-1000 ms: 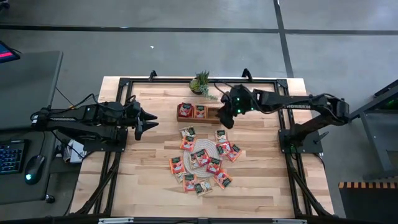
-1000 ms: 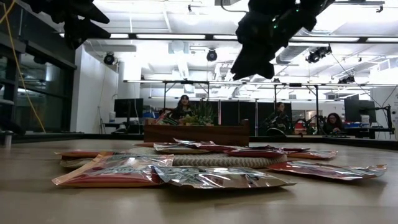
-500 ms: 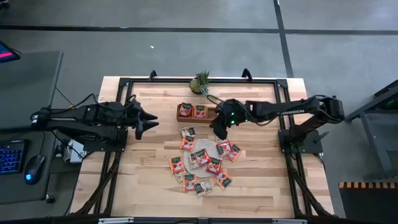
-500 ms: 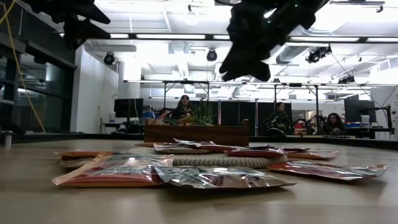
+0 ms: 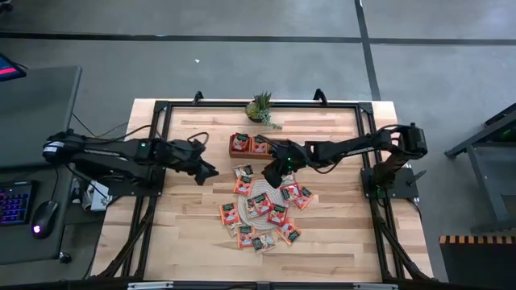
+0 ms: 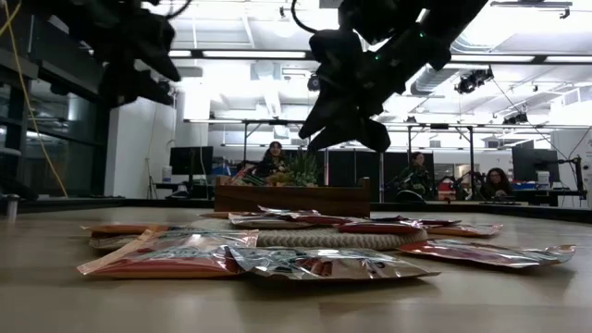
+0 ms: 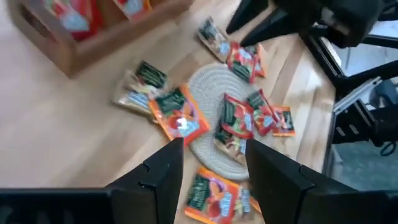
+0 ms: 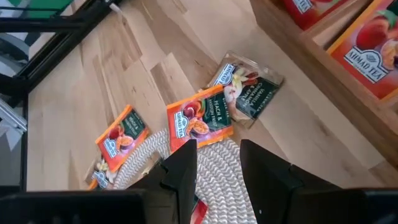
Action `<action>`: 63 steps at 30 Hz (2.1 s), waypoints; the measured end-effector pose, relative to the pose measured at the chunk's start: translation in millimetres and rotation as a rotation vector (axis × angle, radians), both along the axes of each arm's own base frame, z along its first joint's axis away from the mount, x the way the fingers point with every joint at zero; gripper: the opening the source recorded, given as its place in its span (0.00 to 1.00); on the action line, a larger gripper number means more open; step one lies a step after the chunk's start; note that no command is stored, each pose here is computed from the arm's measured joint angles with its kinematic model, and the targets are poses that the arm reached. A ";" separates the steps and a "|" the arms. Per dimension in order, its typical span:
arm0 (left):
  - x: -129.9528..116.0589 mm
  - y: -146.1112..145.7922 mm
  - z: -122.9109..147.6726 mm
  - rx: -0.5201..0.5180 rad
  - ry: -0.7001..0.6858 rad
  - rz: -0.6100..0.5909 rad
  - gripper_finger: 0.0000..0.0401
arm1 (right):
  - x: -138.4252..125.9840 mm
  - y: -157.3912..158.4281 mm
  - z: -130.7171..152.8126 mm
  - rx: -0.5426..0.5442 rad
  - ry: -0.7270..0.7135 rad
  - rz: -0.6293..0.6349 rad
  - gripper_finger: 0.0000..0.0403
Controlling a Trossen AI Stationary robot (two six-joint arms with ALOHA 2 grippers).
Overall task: Pick & Place Tea
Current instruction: Put the orange tea bag into the middle section of the wooden organizer
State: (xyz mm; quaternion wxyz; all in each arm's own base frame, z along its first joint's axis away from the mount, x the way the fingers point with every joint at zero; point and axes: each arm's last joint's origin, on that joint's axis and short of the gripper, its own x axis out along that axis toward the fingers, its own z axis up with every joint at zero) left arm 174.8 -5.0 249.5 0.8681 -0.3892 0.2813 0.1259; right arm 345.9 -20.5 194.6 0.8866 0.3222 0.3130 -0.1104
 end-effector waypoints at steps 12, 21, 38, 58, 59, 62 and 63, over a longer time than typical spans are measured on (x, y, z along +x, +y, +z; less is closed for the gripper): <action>64.4 -7.3 -40.6 -0.232 0.036 -0.049 0.42 | -0.4 -6.4 0.2 -0.023 0.000 -0.058 0.30; 88.1 -9.9 -72.4 -0.319 0.101 -0.055 0.16 | -3.5 -6.4 -3.5 -0.035 0.050 -0.049 0.30; 97.1 -8.1 -111.4 -0.272 0.244 0.025 0.00 | -4.1 -8.9 -3.7 -0.060 0.057 -0.048 0.30; 107.1 -8.3 -130.8 -0.277 0.246 0.038 0.00 | 19.1 -0.6 -47.9 0.261 0.052 -0.069 0.30; 107.0 -8.2 -130.9 -0.274 0.245 0.040 0.00 | 19.3 0.3 -49.0 0.273 0.057 -0.073 0.30; 107.2 -8.1 -130.9 -0.267 0.242 0.045 0.00 | 20.6 3.0 -49.6 0.295 0.049 -0.067 0.30; 107.3 -8.1 -130.9 -0.266 0.239 0.043 0.00 | 20.7 4.0 -49.7 0.304 0.050 -0.068 0.30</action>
